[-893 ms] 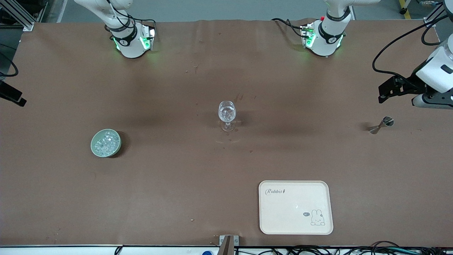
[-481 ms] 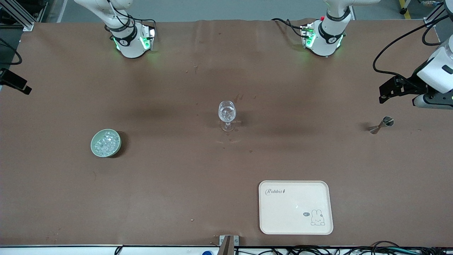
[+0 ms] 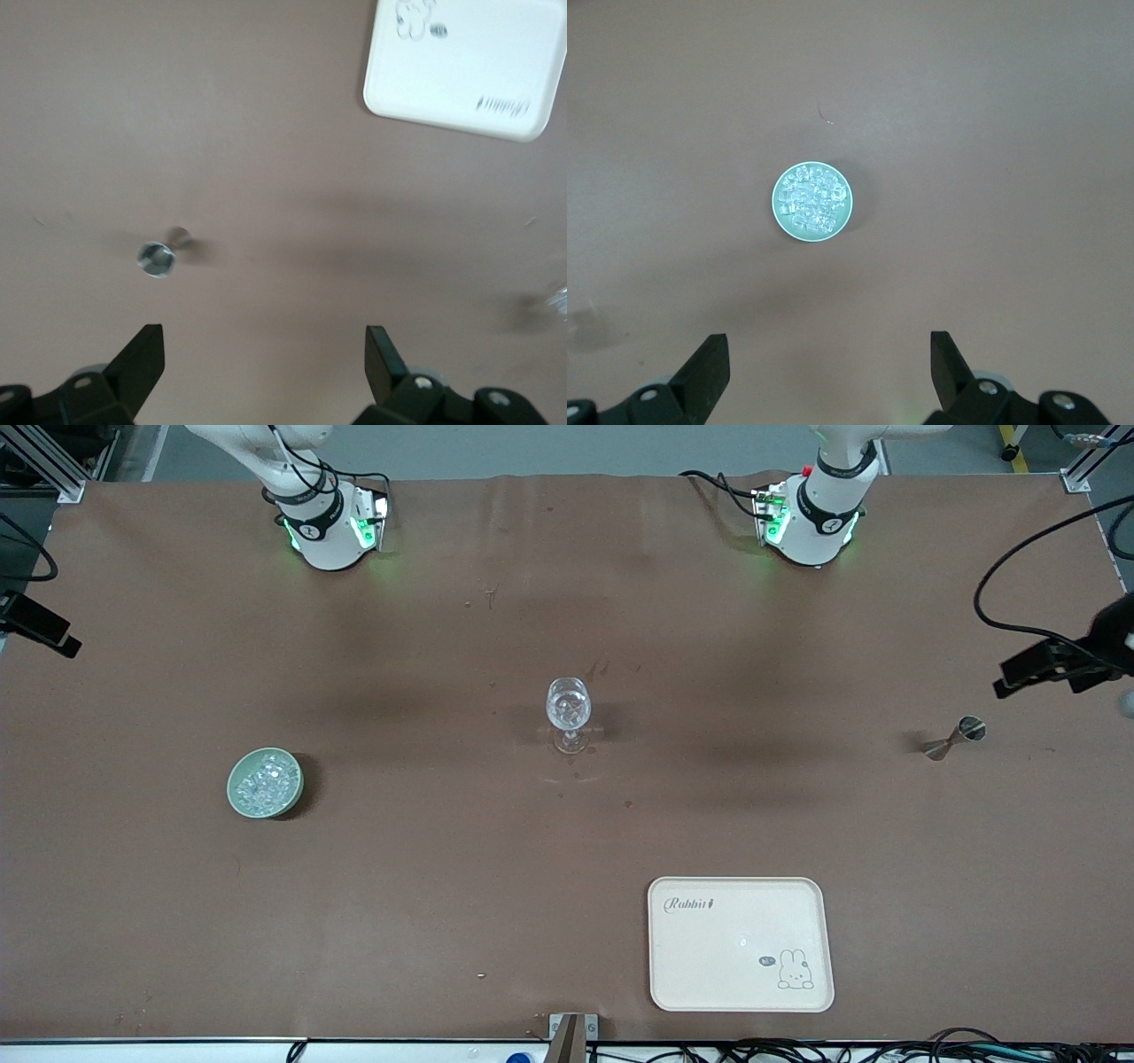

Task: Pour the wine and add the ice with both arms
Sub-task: 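Reach the right gripper to the ice bowl while the left gripper reaches the jigger, then grasp an ice cube with the right gripper while the left gripper grasps the jigger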

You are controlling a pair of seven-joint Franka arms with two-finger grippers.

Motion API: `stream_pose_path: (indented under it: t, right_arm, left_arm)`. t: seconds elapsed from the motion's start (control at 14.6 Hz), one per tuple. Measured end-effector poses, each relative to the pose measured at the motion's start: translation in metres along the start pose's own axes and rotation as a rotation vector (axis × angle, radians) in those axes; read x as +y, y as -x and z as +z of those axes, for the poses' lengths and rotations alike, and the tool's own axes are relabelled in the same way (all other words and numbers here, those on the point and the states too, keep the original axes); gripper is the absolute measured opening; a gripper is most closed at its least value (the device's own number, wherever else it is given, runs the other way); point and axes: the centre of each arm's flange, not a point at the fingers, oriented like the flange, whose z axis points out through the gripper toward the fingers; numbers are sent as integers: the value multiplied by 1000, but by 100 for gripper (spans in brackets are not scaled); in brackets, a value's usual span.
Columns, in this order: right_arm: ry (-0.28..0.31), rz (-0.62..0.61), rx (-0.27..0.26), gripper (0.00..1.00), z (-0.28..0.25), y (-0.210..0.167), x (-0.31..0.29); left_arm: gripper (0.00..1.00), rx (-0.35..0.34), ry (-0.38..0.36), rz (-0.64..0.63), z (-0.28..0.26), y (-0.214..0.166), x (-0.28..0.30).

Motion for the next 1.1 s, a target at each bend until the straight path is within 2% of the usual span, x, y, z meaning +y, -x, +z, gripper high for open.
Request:
stream_pose_path:
  t: [0.21, 0.34, 0.48, 0.62, 0.76, 0.96, 1.1]
  right_arm:
    - [1, -2, -8, 100, 4, 0, -1]
    - [2, -10, -19, 100, 18, -2, -5]
    - [0, -21, -11, 100, 54, -12, -13]
    - [-3, -34, -1, 100, 115, -24, -22]
    - [-3, -44, -22, 100, 176, -28, -28]
    - [0, -49, -77, 100, 243, -33, -31]
    - [-4, -51, -81, 100, 286, -39, -34]
  left_arm:
    - [100, -46, 53, -243, 25, -18, -54]
    - [100, -90, 127, -415, 52, -31, -101]
    - [100, -111, 227, -599, 76, -42, -163]
    - [100, -126, 280, -746, 103, -44, -222]
    - [100, -164, 285, -832, 137, -45, -256]
    - [100, -227, 315, -927, 196, -52, -278]
    - [100, -285, 325, -976, 234, -52, -288]
